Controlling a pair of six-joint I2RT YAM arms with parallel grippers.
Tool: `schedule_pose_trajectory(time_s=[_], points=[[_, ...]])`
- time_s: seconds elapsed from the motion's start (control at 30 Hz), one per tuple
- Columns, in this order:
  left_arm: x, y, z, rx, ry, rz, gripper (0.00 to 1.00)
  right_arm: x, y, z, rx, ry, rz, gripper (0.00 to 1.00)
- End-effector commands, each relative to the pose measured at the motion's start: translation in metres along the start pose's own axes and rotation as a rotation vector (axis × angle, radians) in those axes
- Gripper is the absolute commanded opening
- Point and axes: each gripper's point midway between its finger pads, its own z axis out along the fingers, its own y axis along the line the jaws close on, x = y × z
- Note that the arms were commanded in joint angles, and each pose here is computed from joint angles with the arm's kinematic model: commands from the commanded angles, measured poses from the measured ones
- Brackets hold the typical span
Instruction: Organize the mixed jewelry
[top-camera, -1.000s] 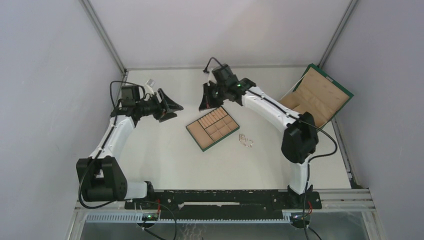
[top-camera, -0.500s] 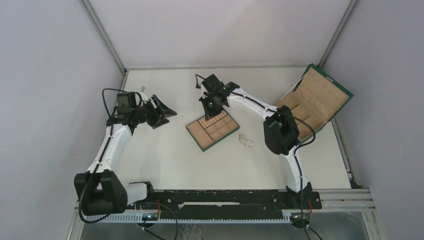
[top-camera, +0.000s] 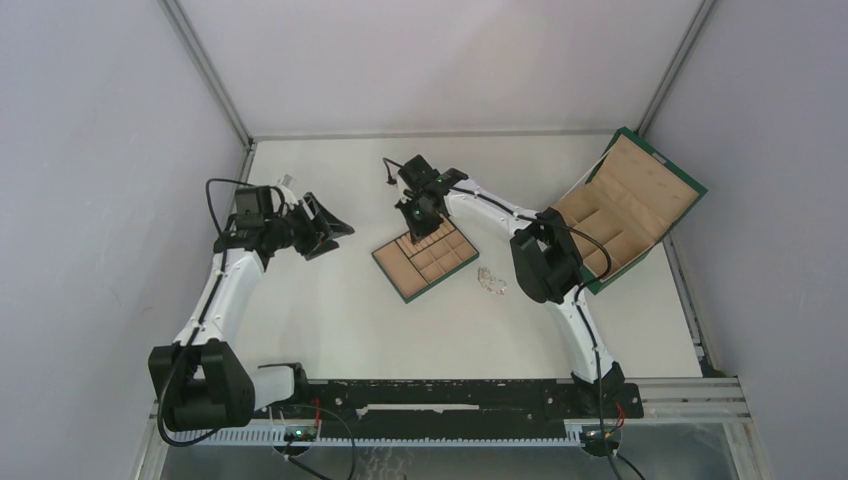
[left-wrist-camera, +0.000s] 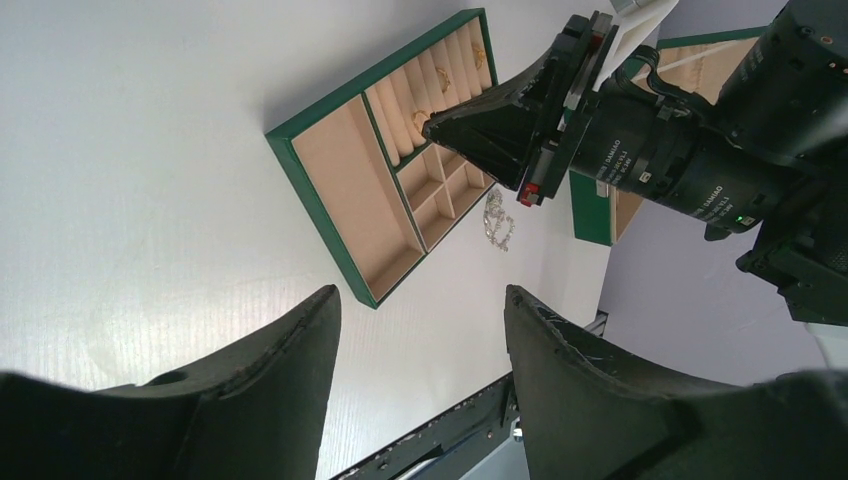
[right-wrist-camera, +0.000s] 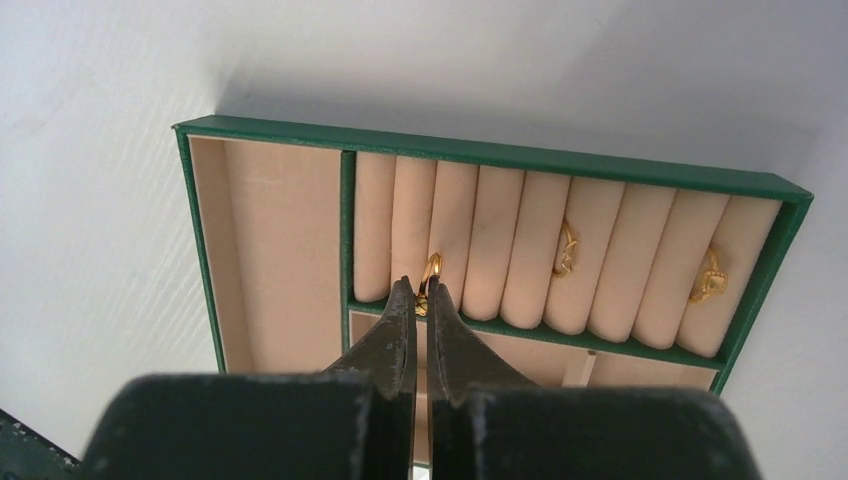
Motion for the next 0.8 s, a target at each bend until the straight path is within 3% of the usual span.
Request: schedule_pose_trajectory(time_s=[0.0, 0.77], points=[[-0.001, -0.002, -0.003, 0.021, -0.014, 0.035, 0.66, -0.025, 0.004, -0.002, -0.007, -0.077, -0.041, 0.0], [-0.001, -0.003, 0.001, 0.033, 0.002, 0.027, 0.66, -0.014, -0.012, 0.028, 0.018, -0.049, -0.056, 0.0]])
